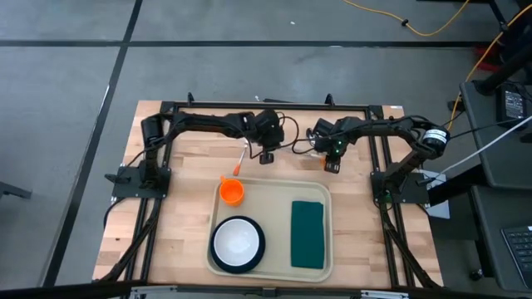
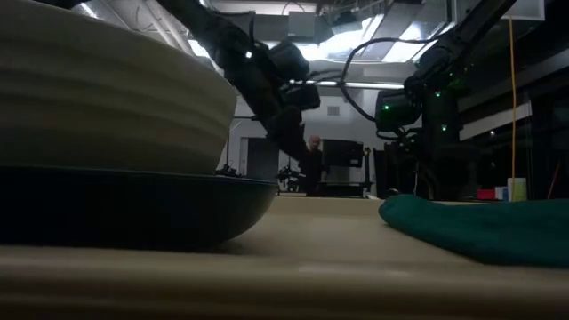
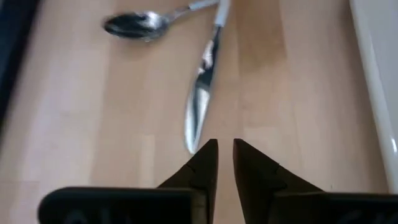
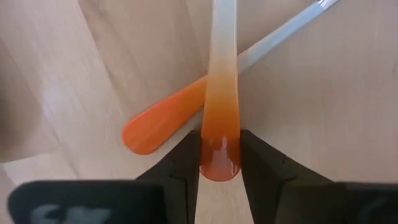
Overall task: Set up tray
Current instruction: Put the knife on the napkin
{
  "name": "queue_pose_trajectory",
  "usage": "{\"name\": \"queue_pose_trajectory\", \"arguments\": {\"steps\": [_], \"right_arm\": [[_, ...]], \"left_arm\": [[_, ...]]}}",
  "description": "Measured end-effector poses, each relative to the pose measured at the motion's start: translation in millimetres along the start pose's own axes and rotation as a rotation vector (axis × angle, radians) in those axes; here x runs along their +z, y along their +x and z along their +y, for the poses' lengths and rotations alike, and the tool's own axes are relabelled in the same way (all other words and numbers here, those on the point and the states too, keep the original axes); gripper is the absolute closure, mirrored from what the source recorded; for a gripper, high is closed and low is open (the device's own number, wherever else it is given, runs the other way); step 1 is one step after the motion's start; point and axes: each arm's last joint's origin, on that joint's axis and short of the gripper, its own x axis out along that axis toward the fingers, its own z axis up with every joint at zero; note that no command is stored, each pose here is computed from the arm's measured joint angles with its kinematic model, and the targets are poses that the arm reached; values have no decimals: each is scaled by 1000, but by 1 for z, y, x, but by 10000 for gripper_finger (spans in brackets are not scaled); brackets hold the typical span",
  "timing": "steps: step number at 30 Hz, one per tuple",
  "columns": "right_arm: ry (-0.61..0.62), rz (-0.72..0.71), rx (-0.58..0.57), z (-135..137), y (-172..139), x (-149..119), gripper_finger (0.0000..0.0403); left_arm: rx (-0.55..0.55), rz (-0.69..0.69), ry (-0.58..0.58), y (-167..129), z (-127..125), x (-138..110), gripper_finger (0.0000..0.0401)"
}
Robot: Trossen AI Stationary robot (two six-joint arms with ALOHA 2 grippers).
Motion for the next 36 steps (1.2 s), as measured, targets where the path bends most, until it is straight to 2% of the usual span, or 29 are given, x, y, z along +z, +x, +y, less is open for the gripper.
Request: {"name": "queue_pose_trajectory", "arguments": {"steps": [7,11,14,17,22,27,32,36], "right_arm": [[76,-105,-19,0,-35,9,307],[168,-179,-40,3,-64,6,307],[277,-177,-39,8,-83,-5,307],[405,-210,-26,19,-103,-15,307],[610,-241,42,55,-131,-38,307],[823,-284,163,105,-148,-52,307],[1010,-296,200,159,-144,-47,307],[1102,-265,201,206,-126,-29,307]], "left_arm": [[85,1,22,-22,4,7,341],[156,35,65,-41,4,9,341],[259,44,109,-64,6,14,342],[409,54,146,-96,10,19,344],[662,-5,169,-167,20,26,343],[790,-103,112,-238,33,16,346],[787,-169,59,-292,44,-9,347],[705,-149,51,-313,47,-30,349]]}}
